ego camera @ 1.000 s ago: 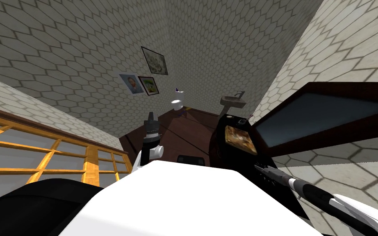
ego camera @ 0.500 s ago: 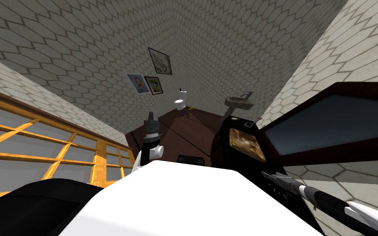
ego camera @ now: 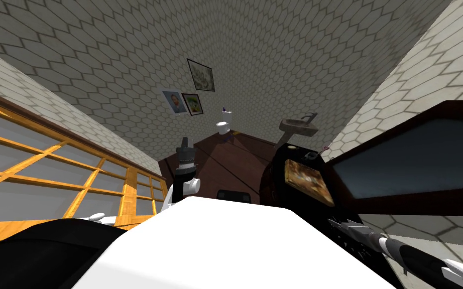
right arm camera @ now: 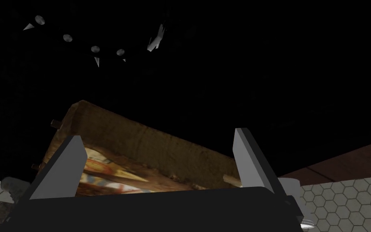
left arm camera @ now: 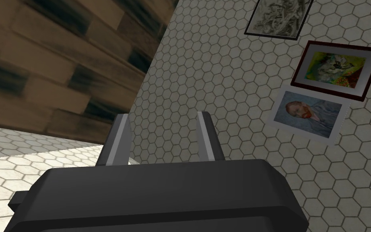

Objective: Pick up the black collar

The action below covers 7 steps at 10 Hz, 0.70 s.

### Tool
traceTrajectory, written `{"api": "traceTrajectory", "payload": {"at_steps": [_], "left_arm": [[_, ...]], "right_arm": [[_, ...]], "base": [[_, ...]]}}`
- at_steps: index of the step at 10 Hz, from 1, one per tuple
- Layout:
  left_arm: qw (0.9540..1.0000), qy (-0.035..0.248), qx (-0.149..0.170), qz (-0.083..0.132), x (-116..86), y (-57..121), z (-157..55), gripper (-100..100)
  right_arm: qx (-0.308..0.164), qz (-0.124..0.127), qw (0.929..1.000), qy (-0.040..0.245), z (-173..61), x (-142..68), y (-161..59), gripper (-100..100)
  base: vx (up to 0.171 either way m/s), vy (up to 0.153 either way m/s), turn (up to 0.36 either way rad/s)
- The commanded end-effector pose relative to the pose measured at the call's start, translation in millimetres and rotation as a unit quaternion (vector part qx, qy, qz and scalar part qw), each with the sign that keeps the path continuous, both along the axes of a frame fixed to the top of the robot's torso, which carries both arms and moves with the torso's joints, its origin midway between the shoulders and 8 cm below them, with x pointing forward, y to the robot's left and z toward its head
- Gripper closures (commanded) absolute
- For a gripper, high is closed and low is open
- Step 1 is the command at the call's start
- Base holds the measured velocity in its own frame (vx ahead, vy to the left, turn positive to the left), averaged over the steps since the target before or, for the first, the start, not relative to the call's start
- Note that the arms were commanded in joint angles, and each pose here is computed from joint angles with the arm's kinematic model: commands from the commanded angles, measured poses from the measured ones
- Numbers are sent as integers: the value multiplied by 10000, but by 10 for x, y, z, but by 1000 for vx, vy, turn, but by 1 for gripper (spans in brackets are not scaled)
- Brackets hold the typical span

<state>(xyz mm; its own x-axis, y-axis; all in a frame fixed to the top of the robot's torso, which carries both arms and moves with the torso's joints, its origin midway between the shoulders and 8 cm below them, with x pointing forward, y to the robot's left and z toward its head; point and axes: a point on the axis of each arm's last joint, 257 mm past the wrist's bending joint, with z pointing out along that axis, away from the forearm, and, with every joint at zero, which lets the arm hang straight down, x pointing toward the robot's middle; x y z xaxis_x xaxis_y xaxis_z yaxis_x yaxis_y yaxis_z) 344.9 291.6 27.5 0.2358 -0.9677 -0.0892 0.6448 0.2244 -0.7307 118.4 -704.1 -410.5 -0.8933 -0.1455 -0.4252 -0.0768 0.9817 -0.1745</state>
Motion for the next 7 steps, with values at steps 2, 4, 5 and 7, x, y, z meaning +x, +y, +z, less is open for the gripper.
{"api": "traceTrajectory", "payload": {"at_steps": [2, 4, 5, 7], "left_arm": [[10000, 0, 0, 0, 0, 0, 0, 0], [10000, 0, 0, 0, 0, 0, 0, 0], [10000, 0, 0, 0, 0, 0, 0, 0], [10000, 0, 0, 0, 0, 0, 0, 0]], "right_arm": [[-44, 63, 9993, 359, -85, -319, -45, -100], [-52, 69, 9986, 520, -131, -475, -55, -100], [-30, 93, 9978, 660, -187, -607, -32, -100], [-30, 93, 9978, 660, -187, -607, -32, -100]], "base": [[12, -6, 178], [8, -14, 70], [3, -22, 151], [-4, -15, 31]]}}
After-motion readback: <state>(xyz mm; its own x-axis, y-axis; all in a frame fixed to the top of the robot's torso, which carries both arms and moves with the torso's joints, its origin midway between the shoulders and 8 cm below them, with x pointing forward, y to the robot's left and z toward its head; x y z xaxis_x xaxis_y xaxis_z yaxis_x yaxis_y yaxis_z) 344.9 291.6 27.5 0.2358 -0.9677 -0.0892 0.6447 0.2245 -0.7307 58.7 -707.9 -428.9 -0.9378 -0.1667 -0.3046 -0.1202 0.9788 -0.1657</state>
